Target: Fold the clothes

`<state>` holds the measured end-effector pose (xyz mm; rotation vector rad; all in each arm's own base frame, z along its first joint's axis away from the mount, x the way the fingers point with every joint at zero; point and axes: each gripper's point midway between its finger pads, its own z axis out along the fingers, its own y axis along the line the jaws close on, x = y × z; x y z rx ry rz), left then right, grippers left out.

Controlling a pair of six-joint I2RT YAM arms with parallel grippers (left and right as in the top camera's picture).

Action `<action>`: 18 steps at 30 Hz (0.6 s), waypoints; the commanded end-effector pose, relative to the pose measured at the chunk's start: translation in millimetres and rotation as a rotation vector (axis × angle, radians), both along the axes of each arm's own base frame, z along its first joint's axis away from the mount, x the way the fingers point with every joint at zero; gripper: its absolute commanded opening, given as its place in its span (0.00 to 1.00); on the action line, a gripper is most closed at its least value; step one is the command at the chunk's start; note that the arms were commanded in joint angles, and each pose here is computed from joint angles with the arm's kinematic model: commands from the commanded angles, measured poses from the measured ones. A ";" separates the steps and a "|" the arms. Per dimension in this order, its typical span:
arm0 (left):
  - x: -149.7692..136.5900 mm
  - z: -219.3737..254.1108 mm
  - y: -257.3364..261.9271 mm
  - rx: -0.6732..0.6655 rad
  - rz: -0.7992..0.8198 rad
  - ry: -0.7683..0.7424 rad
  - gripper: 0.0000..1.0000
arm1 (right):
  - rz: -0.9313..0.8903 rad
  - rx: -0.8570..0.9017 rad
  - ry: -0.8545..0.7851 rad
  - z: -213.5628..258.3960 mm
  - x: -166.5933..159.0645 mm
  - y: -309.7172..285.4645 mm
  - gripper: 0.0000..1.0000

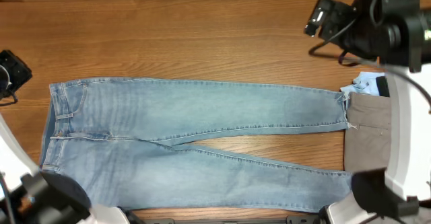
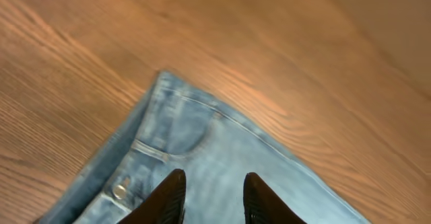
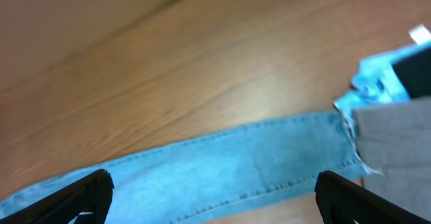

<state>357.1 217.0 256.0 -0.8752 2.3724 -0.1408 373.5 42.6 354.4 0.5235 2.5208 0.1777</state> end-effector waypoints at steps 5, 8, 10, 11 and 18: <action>-16.5 71.8 -79.1 0.069 -0.198 -0.135 0.58 | -0.001 0.016 0.267 -81.7 19.9 -38.0 0.95; -25.8 78.7 -103.0 0.098 -0.243 -0.120 0.66 | 0.094 0.086 0.378 -120.4 21.3 -29.8 0.92; -31.0 77.6 -115.2 0.109 -0.267 -0.093 0.67 | 0.126 0.097 0.444 -144.9 20.5 -27.6 0.88; -32.9 76.3 -120.9 0.110 -0.280 -0.081 0.67 | 0.126 0.099 0.475 -157.3 19.8 -27.7 0.88; -32.0 65.9 -150.2 0.107 -0.372 -0.027 0.75 | 0.128 0.111 0.634 -242.7 2.6 -25.0 0.87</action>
